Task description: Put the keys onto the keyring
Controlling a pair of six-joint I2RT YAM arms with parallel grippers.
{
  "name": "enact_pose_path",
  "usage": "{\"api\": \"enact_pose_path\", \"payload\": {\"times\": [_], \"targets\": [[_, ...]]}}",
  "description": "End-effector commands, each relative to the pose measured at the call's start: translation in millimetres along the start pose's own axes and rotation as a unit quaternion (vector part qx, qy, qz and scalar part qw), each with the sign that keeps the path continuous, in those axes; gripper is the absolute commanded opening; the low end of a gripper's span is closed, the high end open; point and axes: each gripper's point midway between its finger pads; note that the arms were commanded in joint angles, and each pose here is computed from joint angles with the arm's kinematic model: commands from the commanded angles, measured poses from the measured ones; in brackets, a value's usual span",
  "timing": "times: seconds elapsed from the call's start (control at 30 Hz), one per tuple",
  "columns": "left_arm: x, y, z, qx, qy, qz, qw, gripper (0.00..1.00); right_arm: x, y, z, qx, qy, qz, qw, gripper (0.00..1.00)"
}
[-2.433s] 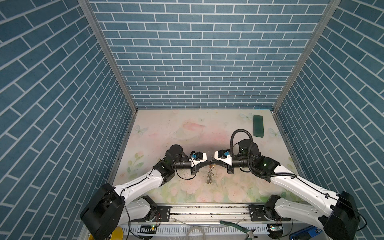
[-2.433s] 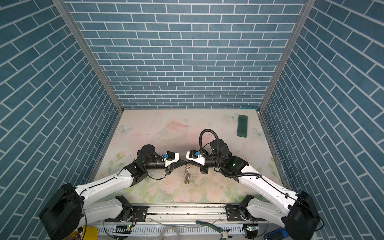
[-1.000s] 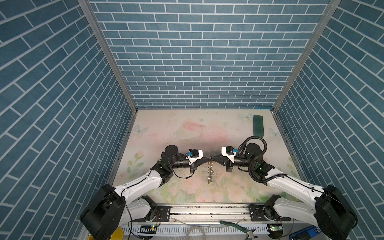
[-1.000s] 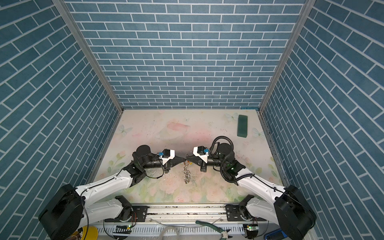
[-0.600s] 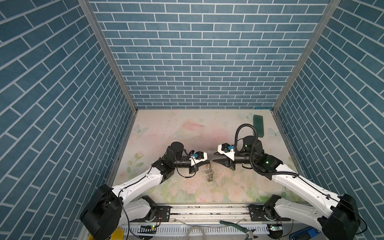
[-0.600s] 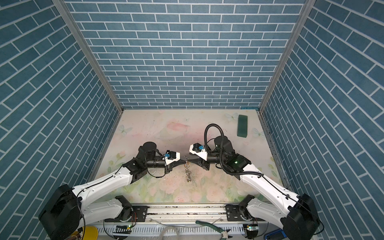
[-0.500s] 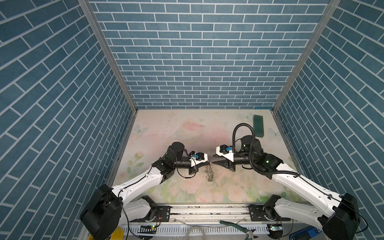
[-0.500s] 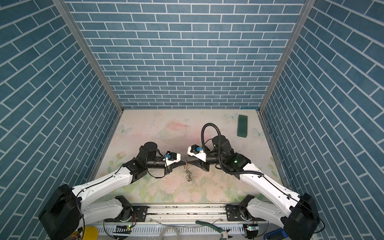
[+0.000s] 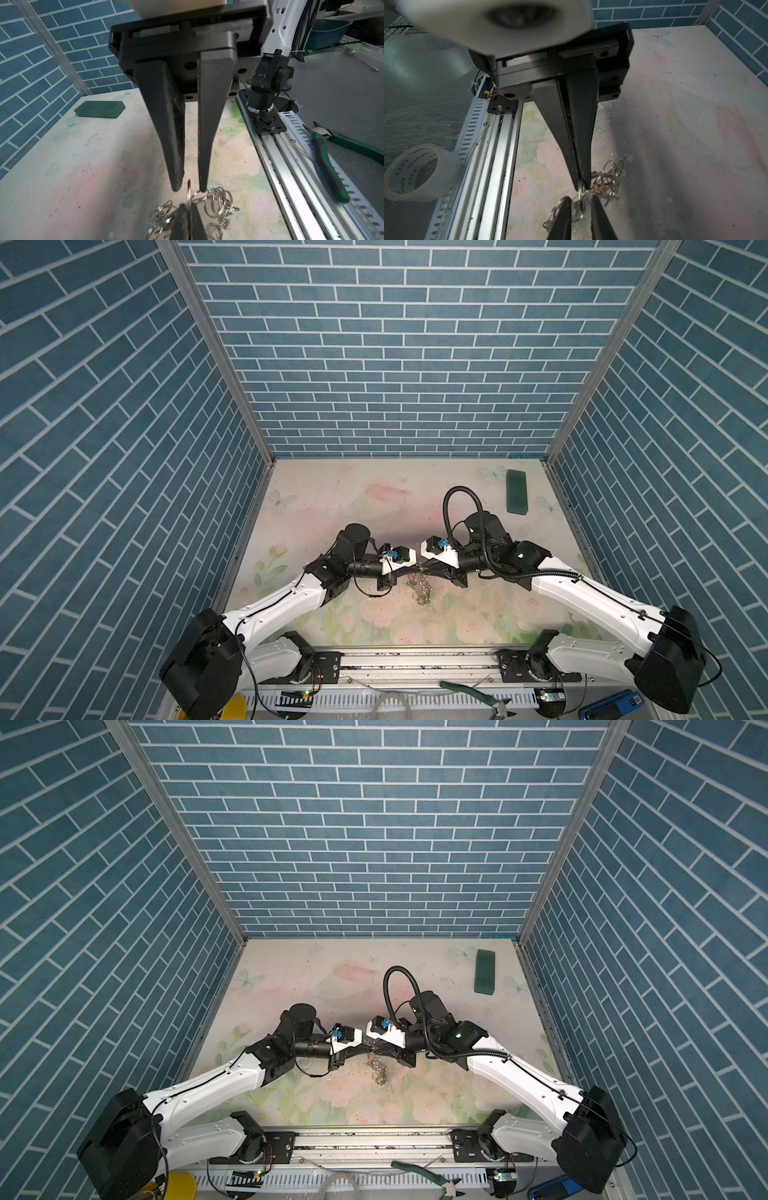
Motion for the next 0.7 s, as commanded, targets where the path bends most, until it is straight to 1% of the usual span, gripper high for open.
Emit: {"api": "enact_pose_path", "payload": {"times": [0.0, 0.07, 0.17, 0.23, 0.33, 0.43, 0.6, 0.67], "targets": [[-15, 0, -2, 0.012, -0.015, -0.021, 1.0, 0.0, -17, 4, -4, 0.007, 0.033, -0.013, 0.999, 0.19], [-16, 1, -2, 0.012, -0.015, -0.023, 1.0, 0.0, -18, 3, -3, 0.002, 0.034, -0.014, 0.999, 0.17], [-16, 1, -2, 0.011, -0.015, -0.023, 1.0, 0.0, -18, 2, -2, -0.003, 0.031, -0.014, 0.999, 0.06], [-16, 1, -1, 0.01, -0.015, -0.024, 1.0, 0.0, -17, 2, -1, -0.003, 0.032, -0.013, 0.999, 0.0], [-15, 0, 0, 0.006, -0.014, -0.022, 1.0, 0.0, -18, 4, -1, 0.001, 0.038, -0.019, 0.999, 0.0], [-12, 1, 2, -0.003, -0.013, -0.019, 1.0, 0.0, -20, 9, -2, 0.015, 0.043, -0.039, 0.998, 0.0], [-13, 2, 2, -0.009, -0.012, -0.028, 1.0, 0.08, -31, 27, -6, 0.024, 0.029, -0.121, 0.992, 0.0], [-15, 2, 2, -0.007, -0.01, -0.033, 0.999, 0.11, -34, 32, -6, 0.028, 0.033, -0.144, 0.989, 0.0]]}}
Point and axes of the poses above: each gripper's point midway between its finger pads, its own y axis back along the fingers, its own z axis along the line the jaws close on, x = y × z, and after that the axes turned 1 degree about -y, right-handed
